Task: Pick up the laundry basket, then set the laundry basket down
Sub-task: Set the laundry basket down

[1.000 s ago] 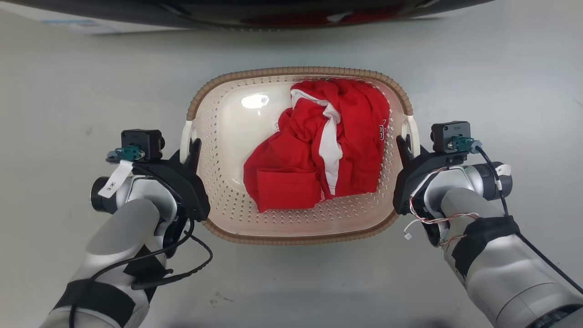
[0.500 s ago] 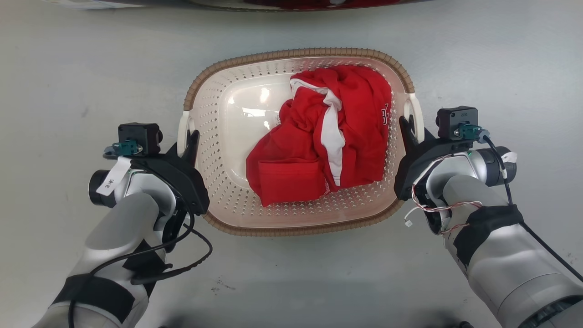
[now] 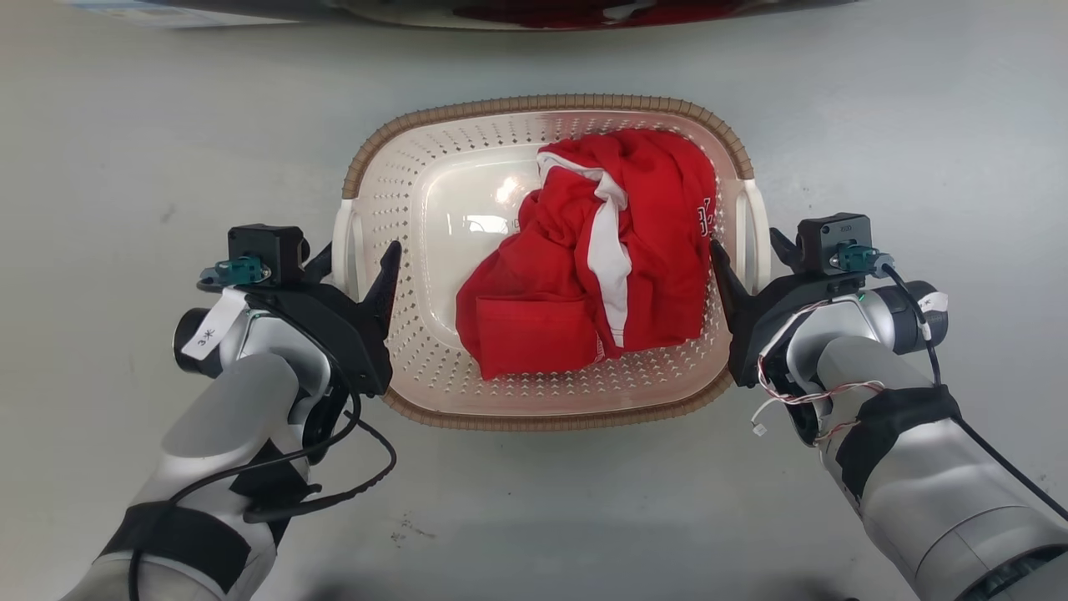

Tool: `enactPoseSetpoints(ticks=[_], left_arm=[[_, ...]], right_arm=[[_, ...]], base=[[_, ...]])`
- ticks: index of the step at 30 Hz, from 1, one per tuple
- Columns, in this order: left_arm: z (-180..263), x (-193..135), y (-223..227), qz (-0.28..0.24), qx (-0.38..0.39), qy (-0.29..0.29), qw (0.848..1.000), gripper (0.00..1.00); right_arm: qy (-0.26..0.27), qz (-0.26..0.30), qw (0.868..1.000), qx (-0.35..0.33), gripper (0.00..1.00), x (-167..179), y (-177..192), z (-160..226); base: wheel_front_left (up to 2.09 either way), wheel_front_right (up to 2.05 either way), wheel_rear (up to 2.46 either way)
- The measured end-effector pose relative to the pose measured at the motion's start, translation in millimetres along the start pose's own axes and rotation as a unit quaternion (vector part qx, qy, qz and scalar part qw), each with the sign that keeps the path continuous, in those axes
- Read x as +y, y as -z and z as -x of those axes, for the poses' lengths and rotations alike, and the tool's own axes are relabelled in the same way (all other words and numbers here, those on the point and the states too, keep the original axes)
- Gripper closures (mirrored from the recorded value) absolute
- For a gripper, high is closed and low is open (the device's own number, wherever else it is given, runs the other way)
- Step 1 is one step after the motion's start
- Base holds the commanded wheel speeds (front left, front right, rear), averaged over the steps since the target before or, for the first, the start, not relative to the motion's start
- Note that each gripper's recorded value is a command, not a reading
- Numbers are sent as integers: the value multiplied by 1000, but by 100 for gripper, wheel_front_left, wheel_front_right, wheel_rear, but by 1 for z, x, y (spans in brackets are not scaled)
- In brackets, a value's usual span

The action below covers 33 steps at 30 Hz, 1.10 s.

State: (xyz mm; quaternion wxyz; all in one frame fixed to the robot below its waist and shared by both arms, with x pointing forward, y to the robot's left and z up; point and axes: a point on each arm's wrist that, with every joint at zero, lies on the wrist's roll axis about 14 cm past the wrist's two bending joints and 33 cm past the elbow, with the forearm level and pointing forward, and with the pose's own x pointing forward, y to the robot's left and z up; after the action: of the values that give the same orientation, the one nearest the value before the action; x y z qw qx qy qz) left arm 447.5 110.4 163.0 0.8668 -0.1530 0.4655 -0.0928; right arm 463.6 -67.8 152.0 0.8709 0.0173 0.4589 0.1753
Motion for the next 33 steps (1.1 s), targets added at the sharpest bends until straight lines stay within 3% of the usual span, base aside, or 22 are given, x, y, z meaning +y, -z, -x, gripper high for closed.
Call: enactPoseSetpoints(ticks=[12,33], left_arm=[[20,1,-8,-16,-14,-3,1000,0],[96,-16,-33,-37,-90,4,995,0]], right_arm=[[4,4,1000,-23,0,1,-14,18],[-1,-6,995,-100,0,25,-39,97]], base=[[0,0,0],[0,0,0]])
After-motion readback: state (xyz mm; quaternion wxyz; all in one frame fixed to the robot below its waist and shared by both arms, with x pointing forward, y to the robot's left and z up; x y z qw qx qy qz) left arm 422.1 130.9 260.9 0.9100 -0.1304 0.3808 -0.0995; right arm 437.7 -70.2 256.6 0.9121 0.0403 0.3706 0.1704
